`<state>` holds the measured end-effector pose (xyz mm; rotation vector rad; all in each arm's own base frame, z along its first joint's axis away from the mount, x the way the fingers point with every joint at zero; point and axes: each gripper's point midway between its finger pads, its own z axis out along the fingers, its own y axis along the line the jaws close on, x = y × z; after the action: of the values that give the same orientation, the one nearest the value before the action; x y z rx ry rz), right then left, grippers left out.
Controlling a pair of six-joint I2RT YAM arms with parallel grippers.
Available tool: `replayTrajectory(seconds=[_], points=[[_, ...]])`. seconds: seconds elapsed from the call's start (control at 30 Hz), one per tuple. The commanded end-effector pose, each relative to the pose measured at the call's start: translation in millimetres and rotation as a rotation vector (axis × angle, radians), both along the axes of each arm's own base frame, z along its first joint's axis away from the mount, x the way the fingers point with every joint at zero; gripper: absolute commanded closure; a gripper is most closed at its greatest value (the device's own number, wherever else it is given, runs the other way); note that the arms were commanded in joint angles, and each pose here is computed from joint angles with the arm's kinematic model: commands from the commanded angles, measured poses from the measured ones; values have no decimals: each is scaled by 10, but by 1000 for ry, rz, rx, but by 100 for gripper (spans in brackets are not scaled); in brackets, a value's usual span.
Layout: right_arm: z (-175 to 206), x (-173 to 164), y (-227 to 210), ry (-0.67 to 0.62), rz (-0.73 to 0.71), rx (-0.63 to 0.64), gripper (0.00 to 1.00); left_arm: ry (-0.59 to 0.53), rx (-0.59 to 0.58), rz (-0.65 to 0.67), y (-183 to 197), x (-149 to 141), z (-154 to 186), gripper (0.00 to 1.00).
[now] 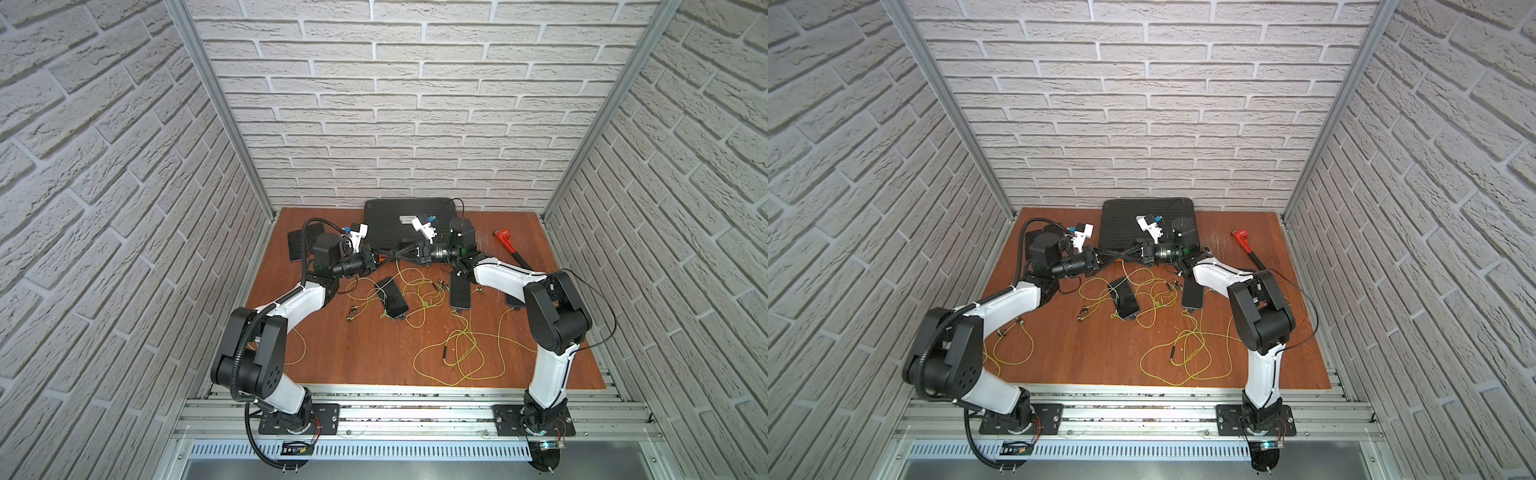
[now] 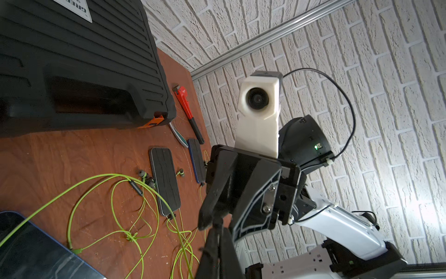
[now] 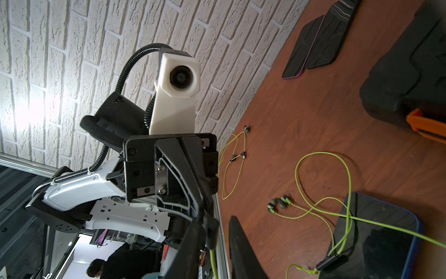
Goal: Plug wired earphones into phones
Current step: Pick up the wired earphone from the center of the board.
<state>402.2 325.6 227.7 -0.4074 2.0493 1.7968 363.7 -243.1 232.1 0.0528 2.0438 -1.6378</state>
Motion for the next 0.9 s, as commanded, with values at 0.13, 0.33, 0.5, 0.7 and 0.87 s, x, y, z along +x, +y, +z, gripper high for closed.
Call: replayTrajectory(seconds=[0.13, 0.33, 0.5, 0.7, 0.87], points=[[185, -48, 69, -56, 35, 50, 79, -80, -27, 1, -6, 73, 192, 100], [155, -31, 98, -44, 31, 59, 81, -87, -31, 2, -5, 71, 211, 100], [152, -23, 127, -32, 34, 72, 81, -87, -31, 11, 4, 81, 209, 100], [123, -32, 139, -24, 36, 74, 82, -95, -32, 11, 3, 77, 225, 100], [120, -33, 137, -25, 33, 71, 84, -93, -31, 16, 18, 78, 209, 100]])
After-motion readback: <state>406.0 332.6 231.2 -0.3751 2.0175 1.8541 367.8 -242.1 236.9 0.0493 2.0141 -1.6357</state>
